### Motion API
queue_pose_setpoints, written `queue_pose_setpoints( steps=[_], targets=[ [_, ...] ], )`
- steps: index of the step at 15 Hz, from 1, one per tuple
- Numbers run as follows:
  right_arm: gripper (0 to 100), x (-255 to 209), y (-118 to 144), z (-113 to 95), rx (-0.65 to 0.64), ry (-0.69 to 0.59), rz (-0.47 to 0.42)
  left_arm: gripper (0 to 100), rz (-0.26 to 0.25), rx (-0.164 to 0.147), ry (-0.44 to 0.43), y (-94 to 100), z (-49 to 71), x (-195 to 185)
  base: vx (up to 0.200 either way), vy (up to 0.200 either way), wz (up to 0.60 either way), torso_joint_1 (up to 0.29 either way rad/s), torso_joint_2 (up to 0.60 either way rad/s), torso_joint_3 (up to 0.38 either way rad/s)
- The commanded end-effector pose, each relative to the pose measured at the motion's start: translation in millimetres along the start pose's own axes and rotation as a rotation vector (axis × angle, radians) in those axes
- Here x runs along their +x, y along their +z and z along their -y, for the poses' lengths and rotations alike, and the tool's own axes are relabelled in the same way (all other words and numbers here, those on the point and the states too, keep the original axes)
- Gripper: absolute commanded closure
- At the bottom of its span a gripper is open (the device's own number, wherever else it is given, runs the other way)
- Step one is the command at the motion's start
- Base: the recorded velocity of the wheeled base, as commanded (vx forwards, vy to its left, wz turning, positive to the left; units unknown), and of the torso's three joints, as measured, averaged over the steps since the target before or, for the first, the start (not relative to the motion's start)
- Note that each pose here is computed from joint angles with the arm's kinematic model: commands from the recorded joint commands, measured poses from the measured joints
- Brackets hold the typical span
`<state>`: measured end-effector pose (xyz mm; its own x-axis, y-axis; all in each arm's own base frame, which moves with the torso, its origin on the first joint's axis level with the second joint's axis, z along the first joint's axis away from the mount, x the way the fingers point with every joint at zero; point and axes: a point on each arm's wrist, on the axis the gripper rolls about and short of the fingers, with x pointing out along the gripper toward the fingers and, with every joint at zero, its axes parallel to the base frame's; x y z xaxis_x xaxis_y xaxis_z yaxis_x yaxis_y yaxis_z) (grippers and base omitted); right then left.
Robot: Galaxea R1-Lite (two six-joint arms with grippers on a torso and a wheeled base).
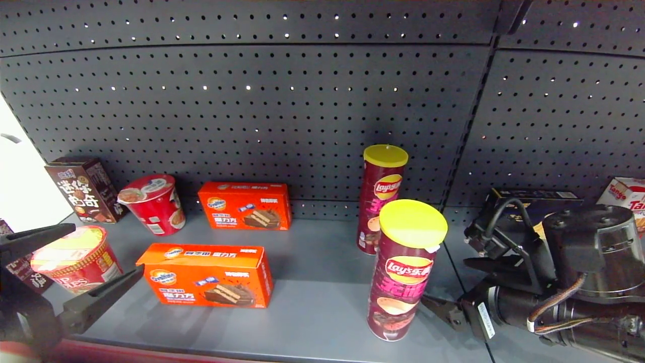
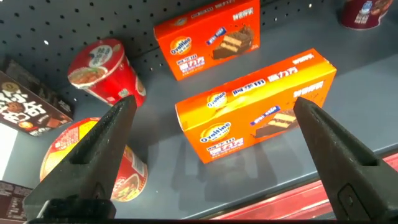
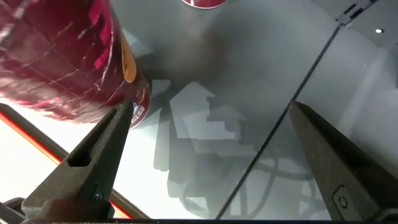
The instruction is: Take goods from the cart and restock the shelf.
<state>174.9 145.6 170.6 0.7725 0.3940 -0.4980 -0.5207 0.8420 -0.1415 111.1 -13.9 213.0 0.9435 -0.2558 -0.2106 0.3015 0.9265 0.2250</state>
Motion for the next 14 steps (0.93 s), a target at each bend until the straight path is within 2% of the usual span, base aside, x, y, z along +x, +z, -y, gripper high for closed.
queue_pose_setpoints(
  steps=[1, 14],
  targets=[
    [0, 2.7, 0.8, -1.3, -0.001, 0.004, 0.004, 0, -0.016, -0.004, -0.004, -3.4, 0.5, 2.2, 0.0, 0.0, 0.0, 0.0, 0.0, 0.0],
    [0, 13.5, 1.7, -8.2, -0.012, 0.023, 0.005, 0, -0.02, -0.004, -0.005, -5.3, 1.2, 1.7, 0.0, 0.0, 0.0, 0.0, 0.0, 0.0]
  ],
)
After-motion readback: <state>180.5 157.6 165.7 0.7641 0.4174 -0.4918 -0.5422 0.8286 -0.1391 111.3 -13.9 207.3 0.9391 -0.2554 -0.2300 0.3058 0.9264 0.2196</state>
